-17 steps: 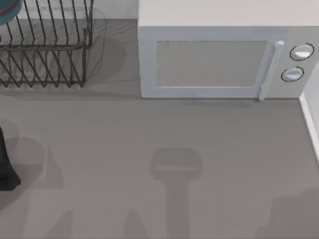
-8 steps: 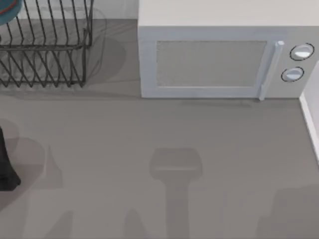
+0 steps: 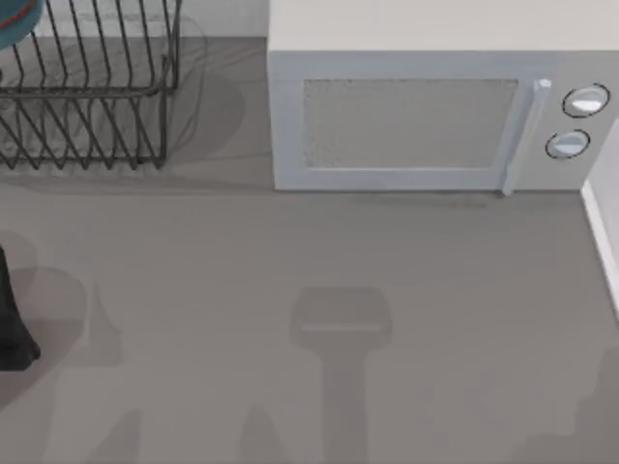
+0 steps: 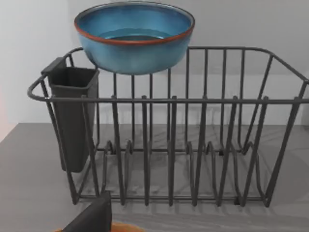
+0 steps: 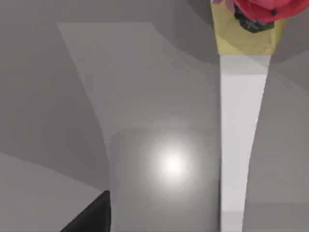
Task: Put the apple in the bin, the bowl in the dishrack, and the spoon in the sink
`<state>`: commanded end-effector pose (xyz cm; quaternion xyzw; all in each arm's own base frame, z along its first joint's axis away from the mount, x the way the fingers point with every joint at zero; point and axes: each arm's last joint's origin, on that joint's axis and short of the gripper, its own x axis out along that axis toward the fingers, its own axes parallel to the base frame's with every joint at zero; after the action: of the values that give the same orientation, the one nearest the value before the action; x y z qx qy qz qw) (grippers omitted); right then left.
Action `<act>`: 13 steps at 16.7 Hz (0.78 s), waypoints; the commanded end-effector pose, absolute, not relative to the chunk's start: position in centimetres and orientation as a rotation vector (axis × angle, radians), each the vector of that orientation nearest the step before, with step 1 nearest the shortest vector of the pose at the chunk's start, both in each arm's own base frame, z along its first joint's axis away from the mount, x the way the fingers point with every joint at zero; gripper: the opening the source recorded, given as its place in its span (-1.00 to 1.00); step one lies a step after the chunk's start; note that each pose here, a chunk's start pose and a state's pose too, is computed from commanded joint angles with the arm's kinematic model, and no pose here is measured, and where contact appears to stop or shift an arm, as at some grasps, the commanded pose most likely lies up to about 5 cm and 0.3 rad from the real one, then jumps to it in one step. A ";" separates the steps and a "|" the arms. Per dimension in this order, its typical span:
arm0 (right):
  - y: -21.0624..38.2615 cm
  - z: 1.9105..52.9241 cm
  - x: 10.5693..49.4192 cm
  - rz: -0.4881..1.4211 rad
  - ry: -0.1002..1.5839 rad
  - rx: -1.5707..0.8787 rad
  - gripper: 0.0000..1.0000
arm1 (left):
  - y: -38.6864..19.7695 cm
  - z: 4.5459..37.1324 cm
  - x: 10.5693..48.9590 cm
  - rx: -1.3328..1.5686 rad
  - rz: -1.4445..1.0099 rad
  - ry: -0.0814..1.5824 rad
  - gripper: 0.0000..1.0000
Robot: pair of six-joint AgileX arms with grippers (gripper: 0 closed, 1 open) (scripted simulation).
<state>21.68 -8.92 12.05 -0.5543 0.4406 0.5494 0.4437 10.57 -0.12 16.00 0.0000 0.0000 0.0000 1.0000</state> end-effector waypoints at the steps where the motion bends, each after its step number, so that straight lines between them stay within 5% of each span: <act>1: -8.9 11.1 21.6 1.363 1.093 -1.373 1.00 | -0.1 16.0 10.6 0.000 0.000 0.000 1.00; 8: -8.7 9.3 21.1 1.375 1.096 -1.364 1.00 | -0.1 16.0 10.6 0.000 0.000 0.000 1.00; 13: -8.7 9.3 21.1 1.375 1.096 -1.364 0.25 | -0.1 16.0 10.6 0.000 0.000 0.000 1.00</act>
<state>21.12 -8.70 9.31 -0.5497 0.4419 0.5540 0.4422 10.57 -0.12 16.00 0.0000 0.0000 0.0000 1.0000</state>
